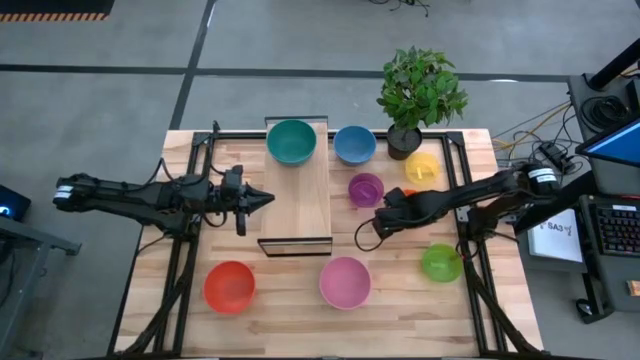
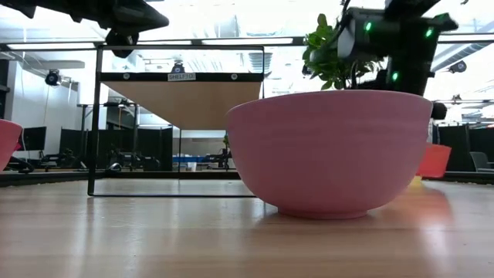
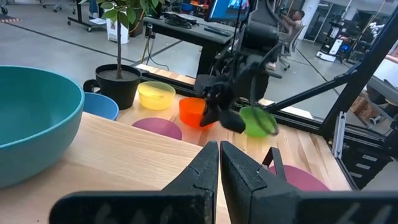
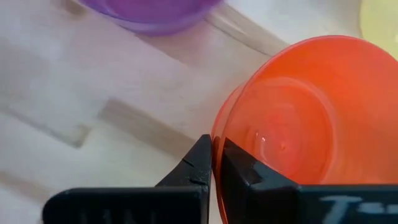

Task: Place and stack bowls onto a shelf
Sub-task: Put the light orange bowl on the shelf

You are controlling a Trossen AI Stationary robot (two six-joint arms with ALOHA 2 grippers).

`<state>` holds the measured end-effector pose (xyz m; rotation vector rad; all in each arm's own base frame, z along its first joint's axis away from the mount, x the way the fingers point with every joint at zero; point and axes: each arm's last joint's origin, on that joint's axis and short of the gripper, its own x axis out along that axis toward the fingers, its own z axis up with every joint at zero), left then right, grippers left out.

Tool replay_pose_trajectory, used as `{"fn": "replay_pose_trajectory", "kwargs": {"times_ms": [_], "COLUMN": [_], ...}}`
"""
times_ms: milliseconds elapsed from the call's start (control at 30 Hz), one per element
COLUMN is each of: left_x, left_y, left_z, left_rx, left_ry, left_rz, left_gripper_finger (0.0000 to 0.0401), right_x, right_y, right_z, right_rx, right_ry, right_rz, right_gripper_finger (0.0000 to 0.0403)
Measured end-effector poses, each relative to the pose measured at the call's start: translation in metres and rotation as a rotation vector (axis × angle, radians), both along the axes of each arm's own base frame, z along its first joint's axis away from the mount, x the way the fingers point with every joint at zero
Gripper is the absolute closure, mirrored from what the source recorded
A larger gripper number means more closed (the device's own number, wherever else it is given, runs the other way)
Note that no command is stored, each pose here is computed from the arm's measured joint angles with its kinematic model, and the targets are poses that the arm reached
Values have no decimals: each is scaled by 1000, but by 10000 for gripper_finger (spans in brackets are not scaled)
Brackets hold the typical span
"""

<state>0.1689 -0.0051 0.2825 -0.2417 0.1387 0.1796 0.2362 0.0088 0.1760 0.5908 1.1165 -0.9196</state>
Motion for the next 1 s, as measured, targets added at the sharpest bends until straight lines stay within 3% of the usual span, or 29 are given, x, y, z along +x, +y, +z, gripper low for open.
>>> {"fn": "replay_pose_trajectory", "kwargs": {"times_ms": [233,400,700,1000], "left_x": [1,1,1,0], "left_y": [0,0,0,-3], "left_z": [0,0,1,5], "left_rx": [11,22,11,-8], "left_ry": [-1,-2,-11,-55], "left_rz": [-2,-3,-6,-20], "left_gripper_finger": [401,401,401,401], "right_x": [2,12,51,107], "right_y": [23,45,71,89], "right_z": [47,86,137,140], "right_rx": [11,-66,-329,-558], "right_ry": [-188,-302,-422,-393], "right_rz": [129,275,624,939], "right_gripper_finger": [394,394,394,394]}}
